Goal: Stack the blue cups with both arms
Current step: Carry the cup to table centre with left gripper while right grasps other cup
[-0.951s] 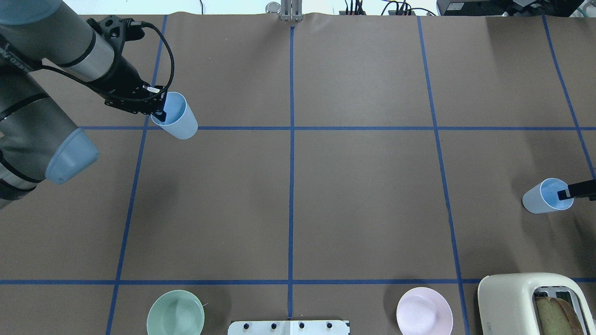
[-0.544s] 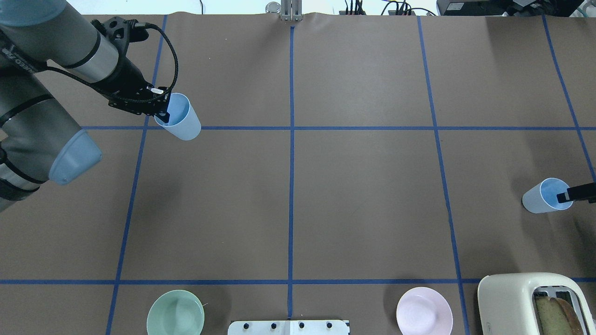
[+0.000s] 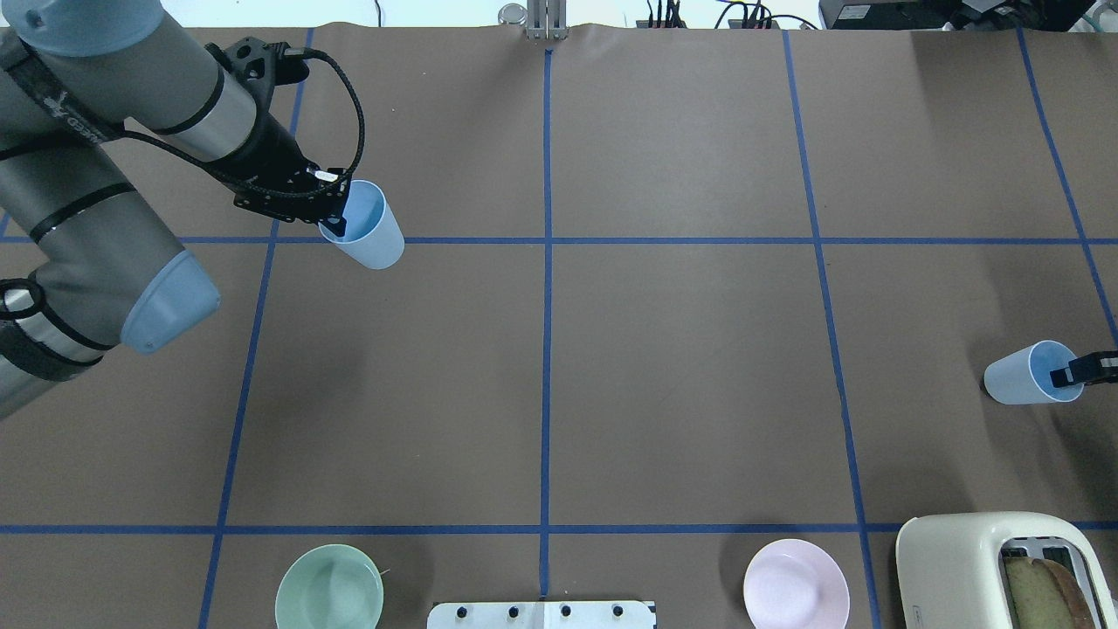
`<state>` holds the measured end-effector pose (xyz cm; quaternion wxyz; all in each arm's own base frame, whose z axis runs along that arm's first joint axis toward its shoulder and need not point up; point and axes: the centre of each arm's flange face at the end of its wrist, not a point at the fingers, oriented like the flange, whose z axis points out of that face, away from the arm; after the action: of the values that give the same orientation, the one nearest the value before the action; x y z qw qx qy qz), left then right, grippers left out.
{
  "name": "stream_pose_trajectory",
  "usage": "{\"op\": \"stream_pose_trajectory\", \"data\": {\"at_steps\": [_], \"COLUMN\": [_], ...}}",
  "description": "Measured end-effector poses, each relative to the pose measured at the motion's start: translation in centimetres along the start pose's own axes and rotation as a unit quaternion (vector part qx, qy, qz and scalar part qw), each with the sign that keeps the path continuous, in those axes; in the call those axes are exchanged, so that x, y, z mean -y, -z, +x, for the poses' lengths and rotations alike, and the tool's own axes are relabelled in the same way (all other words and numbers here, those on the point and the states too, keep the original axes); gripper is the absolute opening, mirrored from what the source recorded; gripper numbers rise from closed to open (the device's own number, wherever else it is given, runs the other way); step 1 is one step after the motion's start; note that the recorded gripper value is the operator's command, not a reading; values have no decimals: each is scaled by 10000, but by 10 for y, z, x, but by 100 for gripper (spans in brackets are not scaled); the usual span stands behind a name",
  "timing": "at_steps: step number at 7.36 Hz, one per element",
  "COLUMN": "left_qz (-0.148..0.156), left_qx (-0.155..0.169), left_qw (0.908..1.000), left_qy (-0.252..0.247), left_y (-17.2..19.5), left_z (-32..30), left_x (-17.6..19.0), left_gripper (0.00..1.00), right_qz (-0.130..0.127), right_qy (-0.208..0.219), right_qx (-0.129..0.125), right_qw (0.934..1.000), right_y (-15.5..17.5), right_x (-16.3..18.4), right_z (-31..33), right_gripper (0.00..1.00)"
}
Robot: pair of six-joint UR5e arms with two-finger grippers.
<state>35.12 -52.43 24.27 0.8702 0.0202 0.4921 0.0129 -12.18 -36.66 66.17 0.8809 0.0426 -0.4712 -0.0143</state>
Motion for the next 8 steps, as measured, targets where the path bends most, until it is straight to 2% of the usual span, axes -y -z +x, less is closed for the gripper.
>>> {"op": "stream_pose_trajectory", "data": {"at_steps": [3,6,8], "left_qz": [27,156,273], "left_qx": [52,111,59], "left_qw": [9998,9993,9990], "left_qy": [209,333,363], "left_y": [-40,-98,-143], "left_z": [63,127,149], "left_x": [-18,-43,-57], "left_gripper": [0,0,0], "right_qz": [47,64,92], "right_qy": [62,-237,-378], "right_qx": [96,262,266], "right_qw": [9999,9994,9989], "right_y": [5,33,56], "right_x": [28,125,181], "right_z": [-16,-75,-121], "right_gripper": [0,0,0]}}
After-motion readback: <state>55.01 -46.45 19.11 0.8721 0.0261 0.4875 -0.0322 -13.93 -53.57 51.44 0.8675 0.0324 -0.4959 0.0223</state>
